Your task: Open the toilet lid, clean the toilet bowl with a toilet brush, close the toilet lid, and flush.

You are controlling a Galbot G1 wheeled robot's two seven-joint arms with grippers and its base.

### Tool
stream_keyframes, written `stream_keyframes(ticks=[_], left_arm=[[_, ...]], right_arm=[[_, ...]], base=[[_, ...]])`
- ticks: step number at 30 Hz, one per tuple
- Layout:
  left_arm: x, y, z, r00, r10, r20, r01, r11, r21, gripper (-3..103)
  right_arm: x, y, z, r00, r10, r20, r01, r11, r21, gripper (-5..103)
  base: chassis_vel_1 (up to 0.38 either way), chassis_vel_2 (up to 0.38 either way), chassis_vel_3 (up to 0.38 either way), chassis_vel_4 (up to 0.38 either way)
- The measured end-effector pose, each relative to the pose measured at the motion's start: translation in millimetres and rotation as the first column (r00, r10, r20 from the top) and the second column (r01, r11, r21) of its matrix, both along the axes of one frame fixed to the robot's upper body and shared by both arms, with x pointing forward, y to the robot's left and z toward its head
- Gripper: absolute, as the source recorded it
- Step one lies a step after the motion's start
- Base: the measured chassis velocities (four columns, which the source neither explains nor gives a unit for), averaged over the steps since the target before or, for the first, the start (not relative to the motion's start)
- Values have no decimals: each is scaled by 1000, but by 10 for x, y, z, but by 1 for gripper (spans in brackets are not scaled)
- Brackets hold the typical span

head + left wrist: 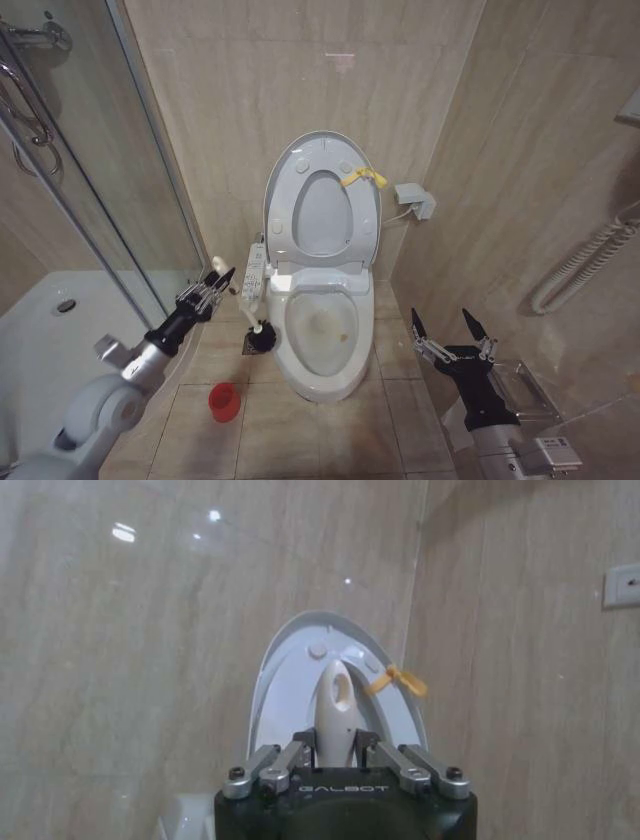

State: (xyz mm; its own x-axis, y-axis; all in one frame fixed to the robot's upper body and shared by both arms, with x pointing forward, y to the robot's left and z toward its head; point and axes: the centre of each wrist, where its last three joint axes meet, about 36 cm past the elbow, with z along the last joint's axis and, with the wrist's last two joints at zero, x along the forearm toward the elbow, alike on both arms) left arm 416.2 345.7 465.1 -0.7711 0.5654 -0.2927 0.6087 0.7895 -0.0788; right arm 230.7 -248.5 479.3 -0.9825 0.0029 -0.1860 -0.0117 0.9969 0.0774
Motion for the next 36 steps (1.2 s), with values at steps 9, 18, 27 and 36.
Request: stream_keyframes(ticks=[9,18,27,36], left_arm=[[604,-110,15,999,-44,11,44,999,16,25],[1362,-460,-240,998,-47,-35,48,999,19,25],[1764,-977,-249,992,-120,-34,121,993,19,25],[1849,-1297,-237,986,-164,-33,164,986,2,25]], right_arm=[[0,0,0,1000,0,0,0,1000,0,100],[0,0,0,1000,0,0,0,1000,0,100],[0,0,0,1000,0,0,0,1000,0,100],[0,0,0,1000,0,0,0,1000,0,100]], base=[[0,0,0,0],[0,0,0,0],[0,0,0,0],[0,0,0,0]])
